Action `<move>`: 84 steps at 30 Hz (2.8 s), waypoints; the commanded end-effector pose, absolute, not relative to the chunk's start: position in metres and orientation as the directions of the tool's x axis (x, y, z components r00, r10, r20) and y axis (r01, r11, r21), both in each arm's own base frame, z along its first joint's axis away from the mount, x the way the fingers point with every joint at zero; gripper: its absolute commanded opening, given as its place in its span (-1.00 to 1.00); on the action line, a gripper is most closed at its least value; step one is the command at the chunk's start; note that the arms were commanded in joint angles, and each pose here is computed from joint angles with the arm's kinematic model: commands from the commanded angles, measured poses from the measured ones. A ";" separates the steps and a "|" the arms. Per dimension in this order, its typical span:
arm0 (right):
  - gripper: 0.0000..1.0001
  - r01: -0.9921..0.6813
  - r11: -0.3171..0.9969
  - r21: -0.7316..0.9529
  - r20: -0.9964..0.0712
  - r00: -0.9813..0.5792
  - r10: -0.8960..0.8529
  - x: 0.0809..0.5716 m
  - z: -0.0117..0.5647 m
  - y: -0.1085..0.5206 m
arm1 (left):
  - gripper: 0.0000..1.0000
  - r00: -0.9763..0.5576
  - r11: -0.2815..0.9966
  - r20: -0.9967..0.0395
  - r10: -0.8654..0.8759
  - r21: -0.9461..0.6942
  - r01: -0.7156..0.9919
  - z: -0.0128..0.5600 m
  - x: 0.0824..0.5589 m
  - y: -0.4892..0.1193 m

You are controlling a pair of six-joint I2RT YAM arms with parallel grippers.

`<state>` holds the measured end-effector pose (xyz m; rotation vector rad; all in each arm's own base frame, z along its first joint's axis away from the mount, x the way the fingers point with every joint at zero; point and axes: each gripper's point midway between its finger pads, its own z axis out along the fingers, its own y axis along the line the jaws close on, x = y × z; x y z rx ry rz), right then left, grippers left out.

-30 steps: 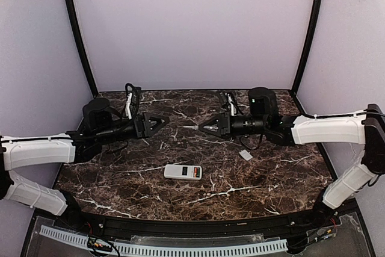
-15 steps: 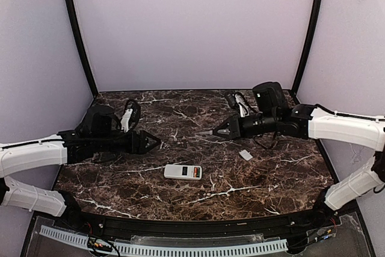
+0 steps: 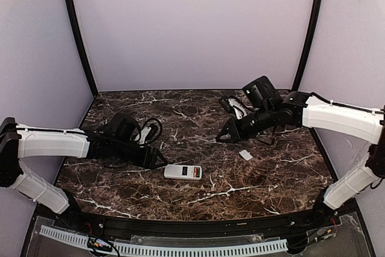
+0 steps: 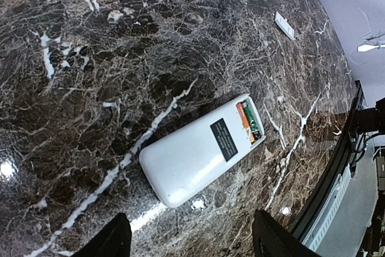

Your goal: Unload the batteries from the remote control

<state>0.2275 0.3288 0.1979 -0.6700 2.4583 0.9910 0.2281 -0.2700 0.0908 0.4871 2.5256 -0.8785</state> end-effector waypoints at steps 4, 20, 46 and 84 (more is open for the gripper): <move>-1.00 -0.589 0.655 0.472 -0.449 -0.801 -0.396 0.212 0.175 0.340 | 0.38 -0.856 0.739 -0.440 0.272 -0.475 0.478 0.083 0.222 -0.288; -1.00 -0.621 0.691 0.370 -0.380 -0.780 -0.497 0.204 0.143 0.363 | 0.37 -0.886 0.816 -0.339 0.317 -0.379 0.437 0.049 0.218 -0.292; -1.00 -0.626 0.715 0.312 -0.289 -0.779 -0.556 0.209 0.099 0.367 | 0.20 -0.904 0.831 -0.328 0.273 -0.393 0.393 0.039 0.221 -0.294; -1.00 -0.742 0.617 0.263 -0.243 -0.670 -0.702 0.203 0.079 0.383 | -0.09 -0.907 0.825 -0.305 0.291 -0.400 0.399 0.030 0.222 -0.301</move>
